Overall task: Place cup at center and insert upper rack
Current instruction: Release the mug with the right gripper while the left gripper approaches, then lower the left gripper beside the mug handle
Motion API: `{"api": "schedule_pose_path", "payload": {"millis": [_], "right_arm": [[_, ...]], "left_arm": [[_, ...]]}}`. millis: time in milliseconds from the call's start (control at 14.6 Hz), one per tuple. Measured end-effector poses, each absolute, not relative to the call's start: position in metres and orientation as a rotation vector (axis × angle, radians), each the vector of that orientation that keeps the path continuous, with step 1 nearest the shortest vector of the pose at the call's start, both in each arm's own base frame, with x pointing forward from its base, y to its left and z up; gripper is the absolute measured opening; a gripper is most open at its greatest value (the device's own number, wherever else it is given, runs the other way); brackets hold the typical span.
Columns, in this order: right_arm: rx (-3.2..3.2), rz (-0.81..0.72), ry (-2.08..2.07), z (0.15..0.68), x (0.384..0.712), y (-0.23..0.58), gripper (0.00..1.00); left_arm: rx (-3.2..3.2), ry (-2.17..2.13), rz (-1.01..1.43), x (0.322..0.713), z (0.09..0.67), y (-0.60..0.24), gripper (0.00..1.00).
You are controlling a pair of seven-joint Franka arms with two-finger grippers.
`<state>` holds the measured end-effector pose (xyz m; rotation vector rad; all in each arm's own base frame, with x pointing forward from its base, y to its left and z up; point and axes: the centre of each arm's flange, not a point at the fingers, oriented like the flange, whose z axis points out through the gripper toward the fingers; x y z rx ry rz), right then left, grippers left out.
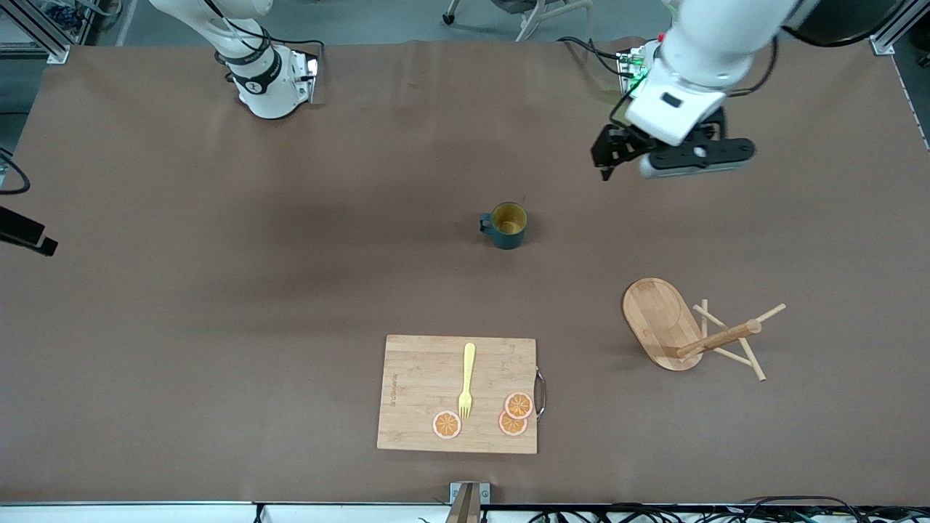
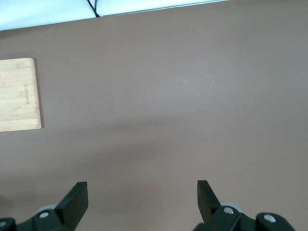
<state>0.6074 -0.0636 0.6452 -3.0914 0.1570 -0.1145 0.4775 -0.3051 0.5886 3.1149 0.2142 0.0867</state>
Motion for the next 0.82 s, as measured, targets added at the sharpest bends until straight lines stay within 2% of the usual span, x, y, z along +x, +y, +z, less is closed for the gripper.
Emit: {"api": "schedule_pose_path", "payload": {"millis": [206, 480, 822], "right_arm": [[-3.09, -0.128, 0.139, 0.646, 0.592, -0.055, 1.0], [-3.099, -0.134, 0.139, 0.645, 0.591, -0.058, 1.0], [-3.096, -0.134, 0.129, 0.645, 0.589, -0.061, 1.0]], "left_arm": [[3.106, 0.259, 0.12, 0.456, 0.558, -0.344, 1.0], [3.113, 0.302, 0.204, 0.435, 0.513, -0.381, 1.0], [3.109, 0.321, 0.24, 0.43, 0.463, -0.421, 1.0]]}}
